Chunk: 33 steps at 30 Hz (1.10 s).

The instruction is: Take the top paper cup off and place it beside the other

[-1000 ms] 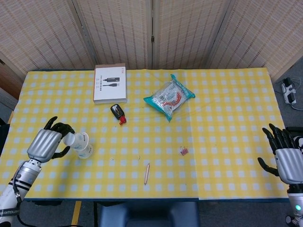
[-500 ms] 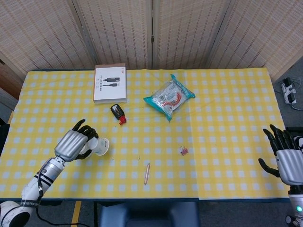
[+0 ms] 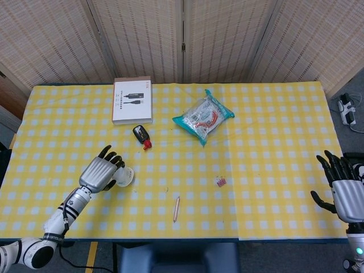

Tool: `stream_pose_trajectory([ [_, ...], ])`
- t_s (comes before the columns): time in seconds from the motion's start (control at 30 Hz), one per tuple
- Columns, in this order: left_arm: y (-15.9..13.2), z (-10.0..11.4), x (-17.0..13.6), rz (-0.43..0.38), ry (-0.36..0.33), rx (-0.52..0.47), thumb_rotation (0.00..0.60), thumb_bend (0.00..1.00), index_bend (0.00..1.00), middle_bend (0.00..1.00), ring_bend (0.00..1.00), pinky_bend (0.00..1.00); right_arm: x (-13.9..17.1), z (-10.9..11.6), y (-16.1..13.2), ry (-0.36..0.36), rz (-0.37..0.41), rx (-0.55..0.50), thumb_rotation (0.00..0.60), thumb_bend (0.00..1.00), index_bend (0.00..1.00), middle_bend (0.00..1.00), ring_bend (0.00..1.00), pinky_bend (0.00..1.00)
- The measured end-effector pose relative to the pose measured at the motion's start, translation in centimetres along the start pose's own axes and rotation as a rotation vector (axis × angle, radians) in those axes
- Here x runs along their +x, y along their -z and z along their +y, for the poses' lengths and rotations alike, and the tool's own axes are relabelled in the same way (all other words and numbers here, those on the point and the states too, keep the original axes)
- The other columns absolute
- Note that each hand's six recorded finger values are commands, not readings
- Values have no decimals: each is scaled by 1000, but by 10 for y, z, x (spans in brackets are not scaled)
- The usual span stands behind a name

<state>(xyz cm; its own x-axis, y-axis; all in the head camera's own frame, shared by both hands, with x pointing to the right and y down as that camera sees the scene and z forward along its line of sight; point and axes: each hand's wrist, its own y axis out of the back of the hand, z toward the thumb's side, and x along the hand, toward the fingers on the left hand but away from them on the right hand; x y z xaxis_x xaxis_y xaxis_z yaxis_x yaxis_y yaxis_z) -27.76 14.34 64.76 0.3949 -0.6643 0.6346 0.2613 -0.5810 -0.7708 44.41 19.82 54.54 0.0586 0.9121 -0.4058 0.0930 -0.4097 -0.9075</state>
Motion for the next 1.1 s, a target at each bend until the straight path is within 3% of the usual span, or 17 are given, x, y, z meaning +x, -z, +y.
stream_pose_trajectory([
  [0.43, -5, -11, 4, 3, 26, 27, 600, 383, 403, 249, 161, 0, -1, -2, 2, -5, -6, -3, 600, 317, 0, 0, 10, 0],
  [0.63, -8, -15, 1, -5, 40, 43, 600, 382, 296, 204, 120, 0, 0, -2, 2, -5, -7, -4, 600, 317, 0, 0, 7, 0],
  [0.87, -11, -12, 0, -9, 17, 57, 600, 369, 80, 108, 25, 0, 0, -1, 3, -2, -7, -5, 600, 317, 0, 0, 7, 0],
  [1.1, -2, 4, -13, 25, -44, 8, 600, 365, 74, 99, 22, 0, 1, -1, 3, -9, -5, -4, 600, 317, 0, 0, 12, 0],
])
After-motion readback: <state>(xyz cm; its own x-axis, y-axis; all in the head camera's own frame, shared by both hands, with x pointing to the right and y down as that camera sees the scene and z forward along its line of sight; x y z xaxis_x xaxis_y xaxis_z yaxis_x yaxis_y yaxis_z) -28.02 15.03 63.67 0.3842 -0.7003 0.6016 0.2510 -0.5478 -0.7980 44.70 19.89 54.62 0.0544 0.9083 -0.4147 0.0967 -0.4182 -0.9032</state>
